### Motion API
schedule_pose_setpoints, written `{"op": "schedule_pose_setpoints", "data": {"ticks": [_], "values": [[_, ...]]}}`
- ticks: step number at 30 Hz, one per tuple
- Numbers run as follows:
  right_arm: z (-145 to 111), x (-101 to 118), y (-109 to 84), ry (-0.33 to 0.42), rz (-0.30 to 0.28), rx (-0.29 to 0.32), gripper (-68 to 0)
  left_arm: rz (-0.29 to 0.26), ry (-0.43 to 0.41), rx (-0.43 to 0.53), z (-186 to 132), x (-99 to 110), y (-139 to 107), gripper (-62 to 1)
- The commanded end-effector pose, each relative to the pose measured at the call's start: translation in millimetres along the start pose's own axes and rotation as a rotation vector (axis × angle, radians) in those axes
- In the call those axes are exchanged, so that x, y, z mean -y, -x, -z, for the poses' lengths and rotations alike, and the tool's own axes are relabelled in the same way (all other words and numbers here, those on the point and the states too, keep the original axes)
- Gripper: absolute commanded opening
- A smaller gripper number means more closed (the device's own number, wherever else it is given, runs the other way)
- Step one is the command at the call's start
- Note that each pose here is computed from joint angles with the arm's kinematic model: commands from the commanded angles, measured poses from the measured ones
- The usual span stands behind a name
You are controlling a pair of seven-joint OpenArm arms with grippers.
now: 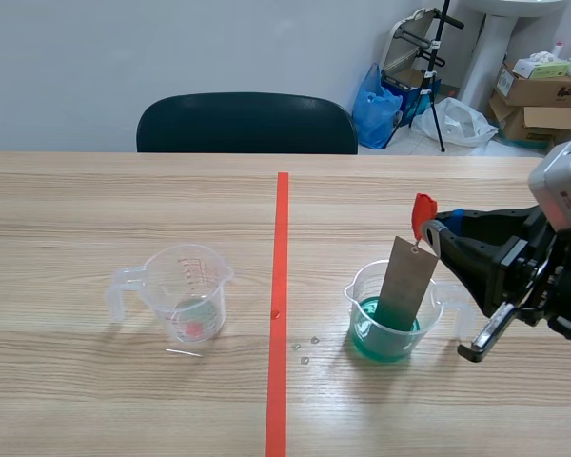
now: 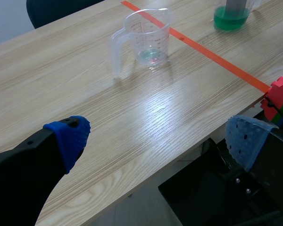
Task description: Do the redox reaction experiment
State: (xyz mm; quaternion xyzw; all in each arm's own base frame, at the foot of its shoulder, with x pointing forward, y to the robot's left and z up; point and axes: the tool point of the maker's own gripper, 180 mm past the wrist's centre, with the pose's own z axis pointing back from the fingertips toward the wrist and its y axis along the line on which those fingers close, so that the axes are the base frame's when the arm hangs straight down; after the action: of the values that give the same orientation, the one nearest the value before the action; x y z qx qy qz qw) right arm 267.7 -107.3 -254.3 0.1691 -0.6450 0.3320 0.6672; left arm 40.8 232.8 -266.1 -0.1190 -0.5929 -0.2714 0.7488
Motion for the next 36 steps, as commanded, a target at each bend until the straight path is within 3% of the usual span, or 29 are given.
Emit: {"op": "schedule_pose_setpoints", "data": {"ticks": [1, 19, 36], "values": [[2.4, 5.9, -11.7, 0.001, -0.023, 0.032, -65.6, 0.001, -0.011, 0.036, 1.1, -1.8, -7.4, 0.2], [1.9, 6.7, -20.0, -0.003, -0.032, 0.065, -65.6, 0.001, -0.011, 0.036, 1.1, -1.8, -7.4, 0.2], [-6.9, 13.4, -48.1, 0.013, -0.085, 0.105, -65.6, 0.0, -0.014, 0.037, 1.1, -2.4, -7.7, 0.2]]}}
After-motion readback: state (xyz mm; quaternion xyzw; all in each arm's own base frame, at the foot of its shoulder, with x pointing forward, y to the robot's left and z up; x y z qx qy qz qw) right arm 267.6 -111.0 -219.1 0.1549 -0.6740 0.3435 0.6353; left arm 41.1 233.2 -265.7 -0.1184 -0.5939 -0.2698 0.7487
